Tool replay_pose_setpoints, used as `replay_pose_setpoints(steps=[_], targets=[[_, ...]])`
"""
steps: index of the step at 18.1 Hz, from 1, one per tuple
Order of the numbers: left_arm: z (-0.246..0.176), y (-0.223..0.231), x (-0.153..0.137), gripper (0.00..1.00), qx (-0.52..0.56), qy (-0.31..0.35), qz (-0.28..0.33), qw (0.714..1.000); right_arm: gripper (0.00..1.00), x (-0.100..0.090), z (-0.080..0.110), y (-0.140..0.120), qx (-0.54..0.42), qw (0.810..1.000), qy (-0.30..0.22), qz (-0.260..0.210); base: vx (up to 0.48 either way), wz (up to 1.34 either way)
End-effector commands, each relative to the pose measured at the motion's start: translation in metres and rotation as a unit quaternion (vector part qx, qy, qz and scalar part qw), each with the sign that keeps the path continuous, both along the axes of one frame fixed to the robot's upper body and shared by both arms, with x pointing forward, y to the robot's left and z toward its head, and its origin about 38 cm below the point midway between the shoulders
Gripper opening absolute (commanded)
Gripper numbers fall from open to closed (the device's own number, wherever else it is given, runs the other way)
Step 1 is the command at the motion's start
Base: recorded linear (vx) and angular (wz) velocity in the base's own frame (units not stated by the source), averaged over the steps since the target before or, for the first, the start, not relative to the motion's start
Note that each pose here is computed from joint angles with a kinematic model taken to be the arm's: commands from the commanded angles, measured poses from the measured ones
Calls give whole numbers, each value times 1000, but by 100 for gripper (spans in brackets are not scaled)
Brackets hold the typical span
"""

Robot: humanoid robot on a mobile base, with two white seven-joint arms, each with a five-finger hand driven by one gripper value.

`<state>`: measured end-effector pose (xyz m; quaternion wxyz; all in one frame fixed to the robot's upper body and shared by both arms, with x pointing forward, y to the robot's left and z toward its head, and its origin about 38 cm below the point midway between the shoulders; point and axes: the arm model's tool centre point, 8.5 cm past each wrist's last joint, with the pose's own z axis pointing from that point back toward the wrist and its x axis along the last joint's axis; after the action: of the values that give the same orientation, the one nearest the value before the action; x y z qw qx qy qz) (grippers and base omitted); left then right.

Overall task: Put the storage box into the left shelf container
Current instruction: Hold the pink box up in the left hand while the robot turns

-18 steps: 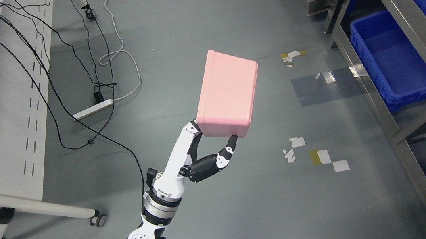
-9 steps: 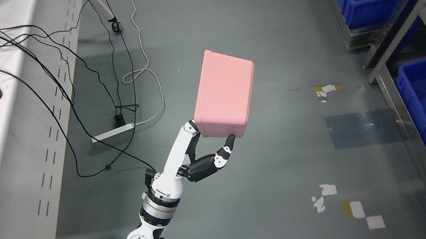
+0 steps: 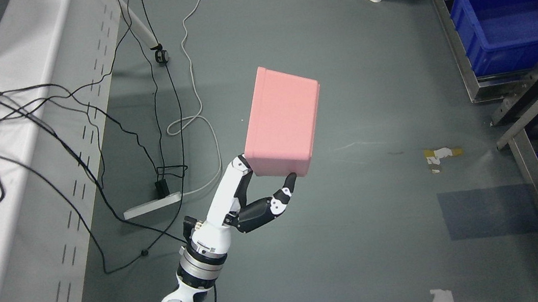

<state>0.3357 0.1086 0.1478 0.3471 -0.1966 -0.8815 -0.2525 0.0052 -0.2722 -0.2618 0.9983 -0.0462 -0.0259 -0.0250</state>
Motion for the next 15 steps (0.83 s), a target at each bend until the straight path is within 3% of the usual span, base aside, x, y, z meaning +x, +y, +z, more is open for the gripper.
replay_pose_setpoints(steps=[1, 7, 15], targets=[[-3, 5, -1, 7, 8, 3, 1, 1000, 100, 9, 1, -12, -8, 1000, -12, -10, 342, -200], [-12, -2, -9, 7, 17, 13, -12, 1000, 100, 8, 1, -12, -8, 1000, -12, -10, 369, -633], [-27, -16, -24, 8, 32, 32, -43, 998, 100, 8, 1, -12, -9, 1000, -11, -10, 341, -1095]])
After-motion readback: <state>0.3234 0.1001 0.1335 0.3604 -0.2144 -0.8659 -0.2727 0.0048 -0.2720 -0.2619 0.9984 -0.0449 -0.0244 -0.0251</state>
